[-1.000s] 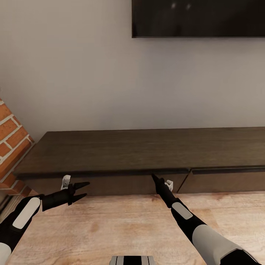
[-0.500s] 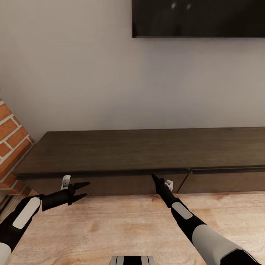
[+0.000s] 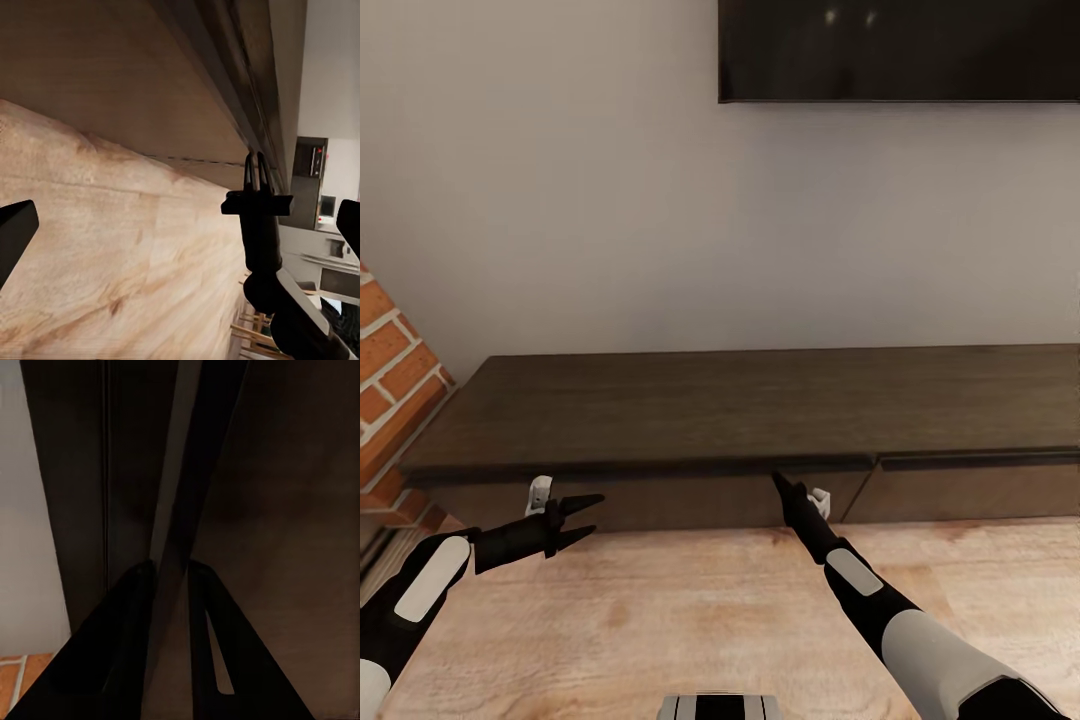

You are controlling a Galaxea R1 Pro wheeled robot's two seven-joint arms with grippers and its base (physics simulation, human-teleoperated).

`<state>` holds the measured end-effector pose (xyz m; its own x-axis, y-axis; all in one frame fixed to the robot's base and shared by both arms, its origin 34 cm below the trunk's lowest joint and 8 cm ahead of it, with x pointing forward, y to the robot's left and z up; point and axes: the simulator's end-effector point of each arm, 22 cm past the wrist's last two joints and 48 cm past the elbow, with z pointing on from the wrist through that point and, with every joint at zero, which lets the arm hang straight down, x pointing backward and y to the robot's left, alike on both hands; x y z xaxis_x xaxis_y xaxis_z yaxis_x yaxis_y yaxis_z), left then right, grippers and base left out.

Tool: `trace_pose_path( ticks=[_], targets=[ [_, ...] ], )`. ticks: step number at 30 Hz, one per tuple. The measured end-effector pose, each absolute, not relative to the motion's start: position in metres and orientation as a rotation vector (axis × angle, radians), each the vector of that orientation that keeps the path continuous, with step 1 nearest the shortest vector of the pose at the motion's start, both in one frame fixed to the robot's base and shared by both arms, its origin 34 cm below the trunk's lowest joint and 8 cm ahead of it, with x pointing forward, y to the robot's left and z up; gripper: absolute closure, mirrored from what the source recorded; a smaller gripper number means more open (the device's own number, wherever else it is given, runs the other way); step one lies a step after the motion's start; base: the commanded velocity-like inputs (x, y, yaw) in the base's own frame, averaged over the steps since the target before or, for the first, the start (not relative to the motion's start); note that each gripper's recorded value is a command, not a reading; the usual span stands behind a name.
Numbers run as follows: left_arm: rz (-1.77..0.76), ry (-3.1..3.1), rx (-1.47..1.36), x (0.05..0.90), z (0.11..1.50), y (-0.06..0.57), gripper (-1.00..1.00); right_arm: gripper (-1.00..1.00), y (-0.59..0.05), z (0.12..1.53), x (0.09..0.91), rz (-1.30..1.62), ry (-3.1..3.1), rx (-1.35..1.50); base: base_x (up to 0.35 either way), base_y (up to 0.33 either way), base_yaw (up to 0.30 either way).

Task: Place each of the two pumpkins and all three candles from the living room inside a cabinet in the living room (use any cabinet), then make sure every cabinet is closed, and position the cauldron so it is next to a table in the living room.

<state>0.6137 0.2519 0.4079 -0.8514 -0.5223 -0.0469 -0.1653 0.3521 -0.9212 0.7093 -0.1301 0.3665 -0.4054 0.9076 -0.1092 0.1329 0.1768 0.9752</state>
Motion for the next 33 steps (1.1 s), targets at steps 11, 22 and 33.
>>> trace_pose_path(
  ticks=[11,22,33],
  targets=[
    [-1.500,2.286,-0.606,0.6139,0.4083,0.2517,-1.00,1.00,-0.1308,0.3665,0.7094,1.296,1.699,0.996,-0.056,0.000,0.000],
    [-1.499,2.288,-0.607,0.6136,0.4077,0.2519,-1.00,1.00,-0.1314,0.3668,0.7091,1.288,1.696,0.985,-0.032,0.000,0.000],
    [-1.499,2.288,-0.607,0.6137,0.4076,0.2519,-1.00,1.00,-0.1323,0.3668,0.7096,1.289,1.693,0.992,-0.078,0.000,0.000]
  ],
)
